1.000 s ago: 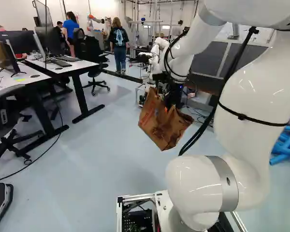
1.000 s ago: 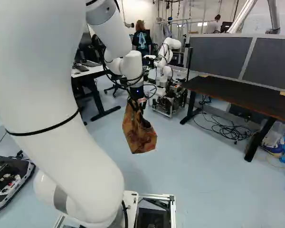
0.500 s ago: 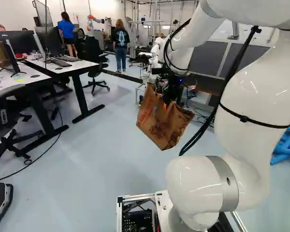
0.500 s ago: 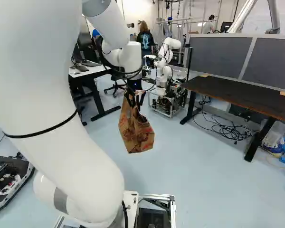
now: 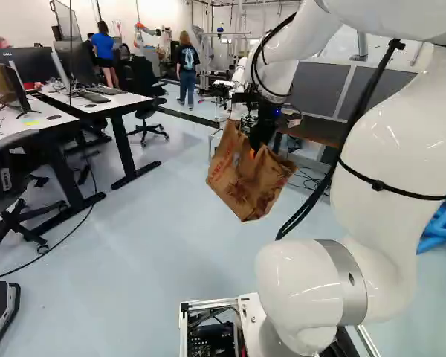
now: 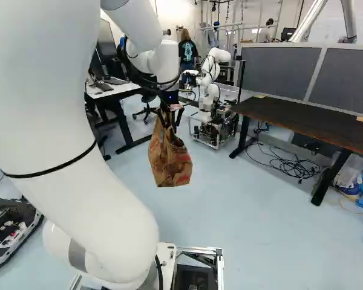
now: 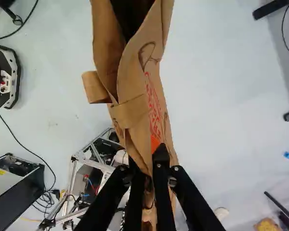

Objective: Pick up the bag on the ground and place it on the table

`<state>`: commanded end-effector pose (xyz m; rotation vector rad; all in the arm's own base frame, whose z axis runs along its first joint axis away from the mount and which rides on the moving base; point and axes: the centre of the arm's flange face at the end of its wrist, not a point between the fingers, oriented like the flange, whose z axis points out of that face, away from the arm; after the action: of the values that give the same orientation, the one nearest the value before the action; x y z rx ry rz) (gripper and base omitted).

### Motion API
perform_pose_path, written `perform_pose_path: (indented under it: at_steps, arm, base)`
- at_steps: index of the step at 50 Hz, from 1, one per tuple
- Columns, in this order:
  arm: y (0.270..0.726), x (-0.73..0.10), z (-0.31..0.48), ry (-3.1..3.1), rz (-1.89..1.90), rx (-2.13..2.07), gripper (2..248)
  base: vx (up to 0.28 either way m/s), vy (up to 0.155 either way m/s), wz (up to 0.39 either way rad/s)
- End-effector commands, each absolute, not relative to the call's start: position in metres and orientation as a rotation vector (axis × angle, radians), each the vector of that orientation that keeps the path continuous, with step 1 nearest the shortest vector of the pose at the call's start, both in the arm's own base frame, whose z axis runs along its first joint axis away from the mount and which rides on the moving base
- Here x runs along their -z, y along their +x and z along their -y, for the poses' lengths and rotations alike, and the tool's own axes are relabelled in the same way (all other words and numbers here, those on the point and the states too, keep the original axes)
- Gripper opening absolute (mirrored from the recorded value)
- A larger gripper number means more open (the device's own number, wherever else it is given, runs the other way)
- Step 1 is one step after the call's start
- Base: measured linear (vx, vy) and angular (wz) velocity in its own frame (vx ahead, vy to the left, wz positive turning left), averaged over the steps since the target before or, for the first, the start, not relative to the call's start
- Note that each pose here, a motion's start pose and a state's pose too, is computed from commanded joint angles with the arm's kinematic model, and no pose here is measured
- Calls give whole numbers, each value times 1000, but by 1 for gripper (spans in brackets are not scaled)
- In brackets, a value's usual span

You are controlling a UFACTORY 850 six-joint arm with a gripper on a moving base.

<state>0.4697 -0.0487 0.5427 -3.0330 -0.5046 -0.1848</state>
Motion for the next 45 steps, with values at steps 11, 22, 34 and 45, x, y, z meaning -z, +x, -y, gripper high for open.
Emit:
perform_pose_path:
  at_steps: [11, 22, 34, 45]
  arm:
    - [478, -559, 48, -3038, 516, 240, 27]
    - [483, -576, 47, -3038, 525, 266, 27]
    - [483, -591, 45, -3034, 533, 267, 27]
    - [481, -606, 44, -3030, 541, 269, 27]
  base:
    - [0, 0, 0]
    - [0, 0, 0]
    - [0, 0, 0]
    - [0, 0, 0]
